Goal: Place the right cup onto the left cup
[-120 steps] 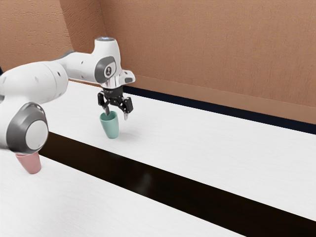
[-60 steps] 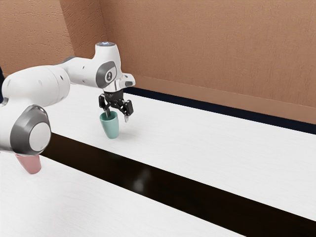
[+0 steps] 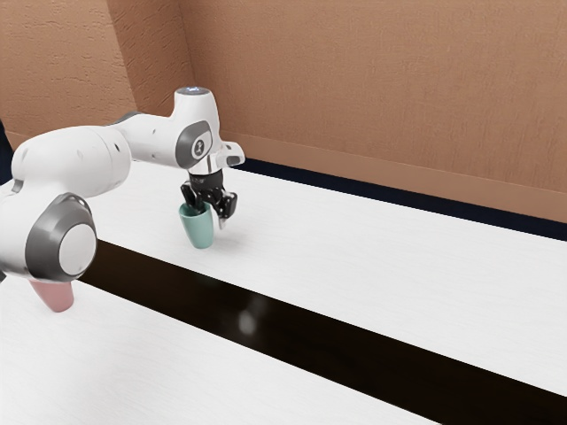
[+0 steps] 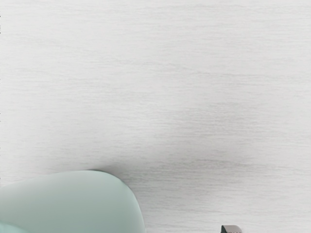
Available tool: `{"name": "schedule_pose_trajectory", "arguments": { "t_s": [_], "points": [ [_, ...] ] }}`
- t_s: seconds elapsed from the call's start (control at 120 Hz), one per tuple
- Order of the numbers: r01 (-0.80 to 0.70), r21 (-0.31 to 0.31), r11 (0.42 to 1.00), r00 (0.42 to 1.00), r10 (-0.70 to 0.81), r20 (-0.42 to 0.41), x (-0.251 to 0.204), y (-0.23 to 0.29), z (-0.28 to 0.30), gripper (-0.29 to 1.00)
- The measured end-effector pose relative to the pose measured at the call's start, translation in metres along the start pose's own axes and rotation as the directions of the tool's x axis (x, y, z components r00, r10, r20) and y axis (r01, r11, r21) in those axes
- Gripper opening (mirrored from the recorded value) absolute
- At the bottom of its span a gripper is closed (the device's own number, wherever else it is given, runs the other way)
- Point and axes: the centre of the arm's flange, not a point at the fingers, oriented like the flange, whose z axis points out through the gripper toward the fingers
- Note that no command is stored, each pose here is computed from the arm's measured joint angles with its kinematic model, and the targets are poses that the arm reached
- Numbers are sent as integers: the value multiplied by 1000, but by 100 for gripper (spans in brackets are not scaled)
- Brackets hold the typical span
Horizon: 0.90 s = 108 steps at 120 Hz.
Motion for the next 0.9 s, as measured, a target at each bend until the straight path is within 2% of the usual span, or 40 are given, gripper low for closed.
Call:
{"name": "schedule_pose_trajectory", "arguments": {
  "t_s": [0.133, 0.283, 0.467, 0.642, 0.9],
  "points": [
    [1, 2, 1000, 1000, -1, -3, 0, 0, 0, 10],
    [2, 1, 1000, 1000, -2, -5, 1, 0, -1, 0],
    [-6, 6, 1000, 1000, 6, -13, 0, 6, -8, -5],
    [-8, 22, 1000, 999, 9, -45, -6, 5, -44, -7],
    [12, 39, 999, 999, -11, -34, -37, -14, -76, -7]
  ]
}}
